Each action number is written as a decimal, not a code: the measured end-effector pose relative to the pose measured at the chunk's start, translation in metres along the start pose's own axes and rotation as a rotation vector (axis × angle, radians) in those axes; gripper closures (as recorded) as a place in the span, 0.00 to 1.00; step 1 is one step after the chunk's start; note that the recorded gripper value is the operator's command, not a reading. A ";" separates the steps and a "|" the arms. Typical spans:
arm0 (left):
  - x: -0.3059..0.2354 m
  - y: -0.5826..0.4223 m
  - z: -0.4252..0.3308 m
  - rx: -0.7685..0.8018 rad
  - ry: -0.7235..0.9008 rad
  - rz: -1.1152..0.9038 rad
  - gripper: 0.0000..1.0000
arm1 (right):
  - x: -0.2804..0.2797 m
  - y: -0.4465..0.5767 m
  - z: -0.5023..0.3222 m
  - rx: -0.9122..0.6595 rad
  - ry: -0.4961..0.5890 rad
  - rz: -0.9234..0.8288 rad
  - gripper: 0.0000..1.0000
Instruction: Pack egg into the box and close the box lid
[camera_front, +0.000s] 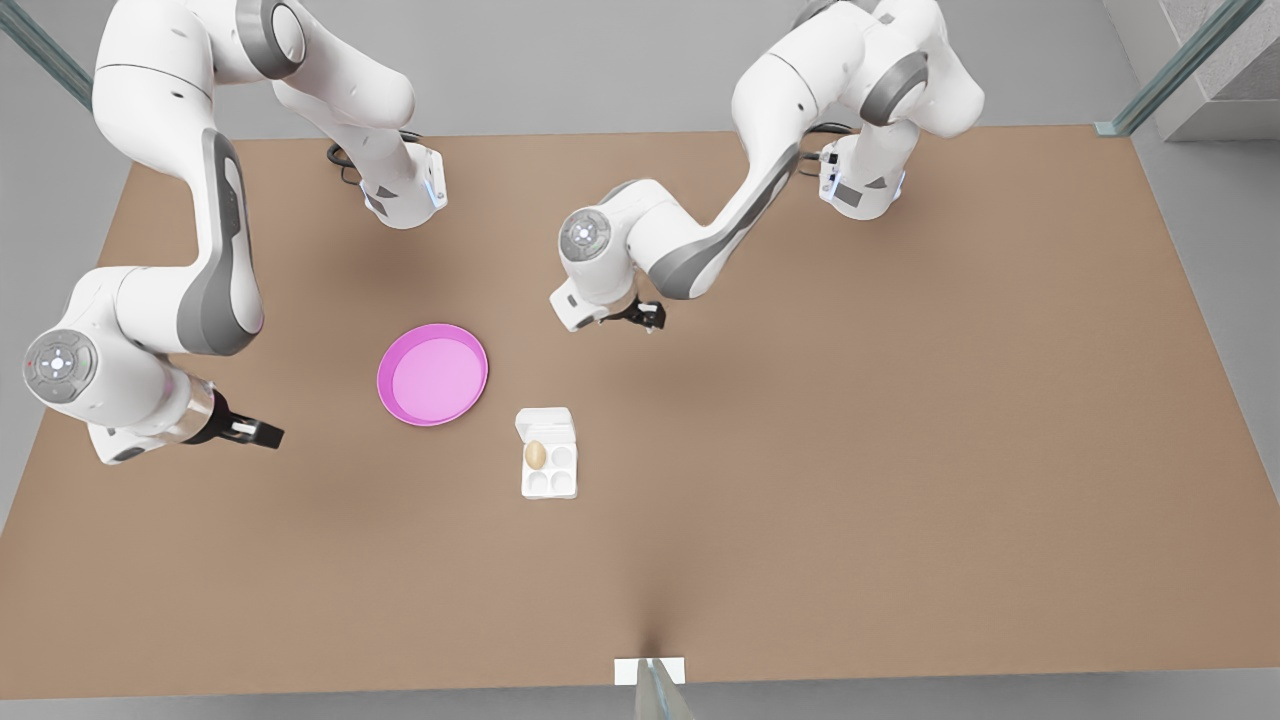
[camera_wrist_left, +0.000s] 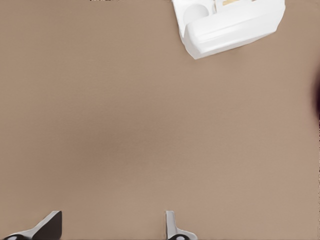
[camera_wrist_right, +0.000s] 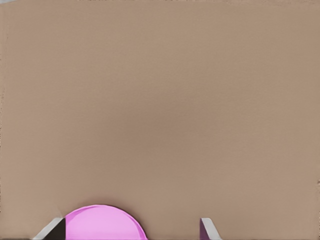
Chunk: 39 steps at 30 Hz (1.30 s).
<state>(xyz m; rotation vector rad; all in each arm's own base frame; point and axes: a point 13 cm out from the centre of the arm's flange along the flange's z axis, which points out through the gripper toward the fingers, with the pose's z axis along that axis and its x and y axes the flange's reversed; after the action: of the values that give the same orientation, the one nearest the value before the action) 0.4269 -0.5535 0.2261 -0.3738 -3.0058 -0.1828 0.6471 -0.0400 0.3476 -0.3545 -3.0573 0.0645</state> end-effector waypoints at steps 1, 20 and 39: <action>-0.001 -0.010 0.010 0.007 -0.011 -0.017 0.00 | 0.000 0.003 -0.007 -0.002 -0.010 -0.019 0.00; -0.132 -0.075 0.102 0.210 -0.328 -0.272 0.00 | 0.004 0.053 -0.045 -0.031 -0.061 -0.257 0.00; -0.221 0.036 -0.016 0.297 -0.462 -0.423 0.00 | 0.007 0.052 -0.042 -0.031 -0.049 -0.309 0.00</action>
<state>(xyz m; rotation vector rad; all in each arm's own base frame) 0.6502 -0.5737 0.2186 0.2949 -3.4470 0.3678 0.6550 0.0140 0.3872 0.1227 -3.1219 0.0104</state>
